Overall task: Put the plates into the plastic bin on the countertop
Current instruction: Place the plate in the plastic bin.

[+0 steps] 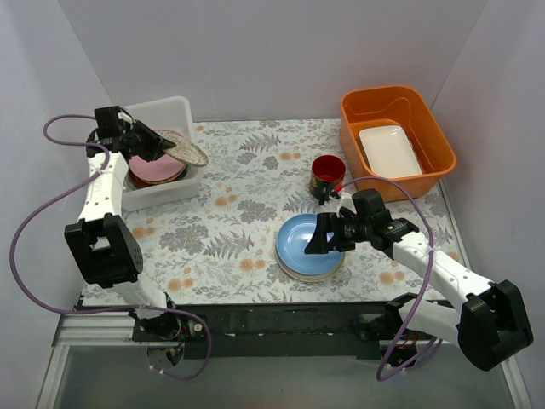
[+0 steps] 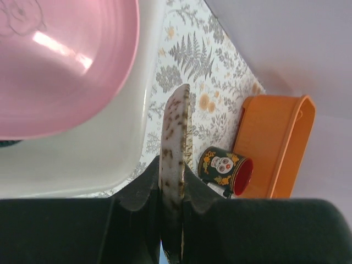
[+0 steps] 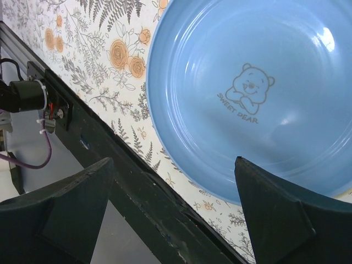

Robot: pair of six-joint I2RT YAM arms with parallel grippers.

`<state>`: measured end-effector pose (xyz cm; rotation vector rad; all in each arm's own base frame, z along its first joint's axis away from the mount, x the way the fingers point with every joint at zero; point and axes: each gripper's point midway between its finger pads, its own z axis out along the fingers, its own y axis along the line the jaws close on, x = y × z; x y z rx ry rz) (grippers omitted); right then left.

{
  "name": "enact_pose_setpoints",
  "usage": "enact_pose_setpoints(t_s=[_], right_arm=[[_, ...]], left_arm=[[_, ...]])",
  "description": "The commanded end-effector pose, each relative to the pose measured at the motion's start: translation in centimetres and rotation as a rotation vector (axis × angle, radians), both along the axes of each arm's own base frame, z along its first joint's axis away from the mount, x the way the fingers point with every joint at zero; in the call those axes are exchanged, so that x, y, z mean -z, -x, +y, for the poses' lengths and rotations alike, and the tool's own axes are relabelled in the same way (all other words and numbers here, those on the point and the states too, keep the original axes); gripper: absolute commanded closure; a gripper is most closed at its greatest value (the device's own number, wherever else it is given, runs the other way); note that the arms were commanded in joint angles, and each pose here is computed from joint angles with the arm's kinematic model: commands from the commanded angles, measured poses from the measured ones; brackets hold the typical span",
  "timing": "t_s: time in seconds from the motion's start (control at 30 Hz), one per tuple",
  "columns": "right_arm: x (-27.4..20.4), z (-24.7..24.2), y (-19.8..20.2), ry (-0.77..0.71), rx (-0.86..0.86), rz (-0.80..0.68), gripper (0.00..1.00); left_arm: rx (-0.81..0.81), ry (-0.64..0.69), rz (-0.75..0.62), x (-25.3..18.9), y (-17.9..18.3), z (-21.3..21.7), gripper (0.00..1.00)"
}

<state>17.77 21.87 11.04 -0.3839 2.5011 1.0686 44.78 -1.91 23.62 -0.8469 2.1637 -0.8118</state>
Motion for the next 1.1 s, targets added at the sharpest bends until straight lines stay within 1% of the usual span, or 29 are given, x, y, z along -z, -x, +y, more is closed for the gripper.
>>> enact_pose_setpoints(t_s=[0.0,0.2,0.27,0.43,0.83,0.97,1.07], right_arm=[[-0.4,0.7,-0.1,-0.033,-0.025,-0.023,0.03],[-0.1,1.0,0.0,-0.030,-0.035,-0.013,0.03],[-0.1,1.1,0.0,-0.029,-0.036,-0.013,0.03],[0.0,1.1,0.1,-0.024,-0.035,-0.012,0.03],[0.5,1.2,0.3,-0.021,-0.039,-0.003,0.04],[0.3,1.3,0.0,-0.021,-0.037,-0.008,0.04],[0.6,1.5,0.0,-0.021,-0.043,0.003,0.04]], left_arm=[[0.036,0.034,-0.103,-4.2,-0.9,1.3,1.00],[-0.048,0.047,-0.111,-4.6,-2.2,5.3,1.00],[-0.055,0.063,-0.099,-4.1,-2.6,6.0,1.00],[-0.072,0.051,-0.097,-4.1,-3.5,7.7,1.00],[-0.115,0.067,-0.090,-2.9,-4.3,8.6,1.00],[-0.124,0.085,-0.069,-1.6,-4.8,8.8,1.00],[-0.143,0.075,-0.055,-0.4,-5.2,9.2,1.00]])
